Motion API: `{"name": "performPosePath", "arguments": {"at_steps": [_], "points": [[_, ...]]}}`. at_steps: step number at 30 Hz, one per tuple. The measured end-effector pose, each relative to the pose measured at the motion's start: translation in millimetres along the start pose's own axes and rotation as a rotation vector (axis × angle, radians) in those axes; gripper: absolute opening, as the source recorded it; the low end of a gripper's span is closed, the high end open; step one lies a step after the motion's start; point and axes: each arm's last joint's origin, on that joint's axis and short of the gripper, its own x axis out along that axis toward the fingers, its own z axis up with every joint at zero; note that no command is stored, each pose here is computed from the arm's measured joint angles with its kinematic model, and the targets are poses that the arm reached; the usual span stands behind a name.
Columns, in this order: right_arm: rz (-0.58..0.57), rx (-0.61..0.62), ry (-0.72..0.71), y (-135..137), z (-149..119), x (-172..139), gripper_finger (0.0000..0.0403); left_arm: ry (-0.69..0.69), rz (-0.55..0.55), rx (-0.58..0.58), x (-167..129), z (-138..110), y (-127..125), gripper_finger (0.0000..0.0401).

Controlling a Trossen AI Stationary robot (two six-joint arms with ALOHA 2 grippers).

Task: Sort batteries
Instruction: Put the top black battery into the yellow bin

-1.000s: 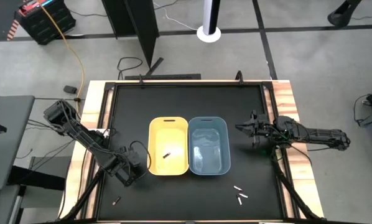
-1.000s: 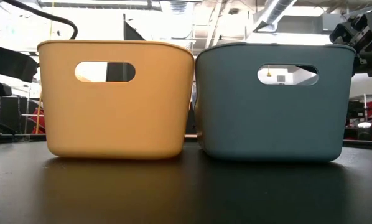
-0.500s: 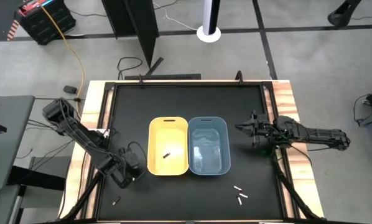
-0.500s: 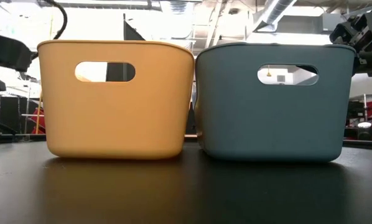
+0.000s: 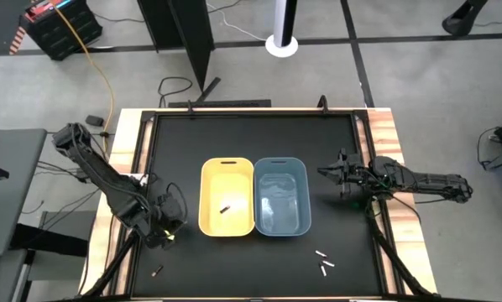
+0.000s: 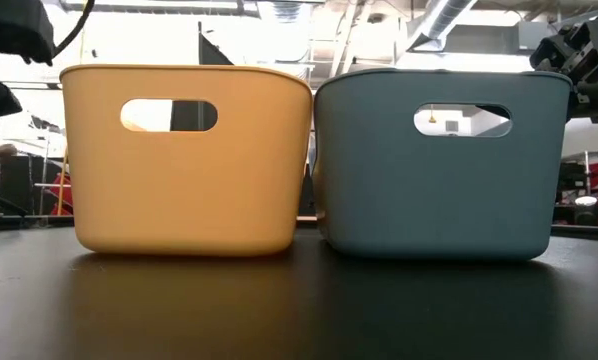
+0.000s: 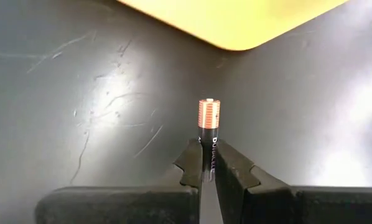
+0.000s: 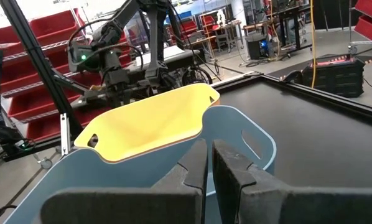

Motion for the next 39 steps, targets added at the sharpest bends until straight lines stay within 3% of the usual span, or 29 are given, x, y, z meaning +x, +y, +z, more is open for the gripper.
{"name": "performPosePath", "arguments": {"at_steps": [9, 16, 25, 32, 39], "points": [[0.000, 0.000, 0.000, 0, 0, 0, 0.0043, -0.097, -0.184, 0.053, -28, 11, 4, 0.0014], [0.000, 0.000, 0.000, 0, 0, 0, 0.0043, -0.268, -0.345, 0.134, -47, 23, -2, 0.0014], [0.000, 0.000, 0.000, 0, 0, 0, 0.0043, -0.611, -0.184, 0.113, -43, 53, -8, 0.0014], [0.000, 0.000, 0.001, 0, 0, 0, 0.0043, -0.596, -0.090, 0.079, -14, 67, -12, 0.0015], [0.001, 0.000, 0.001, 0, 0, 0, 0.0043, -0.586, -0.068, 0.071, 7, 75, -17, 0.0118]]}}
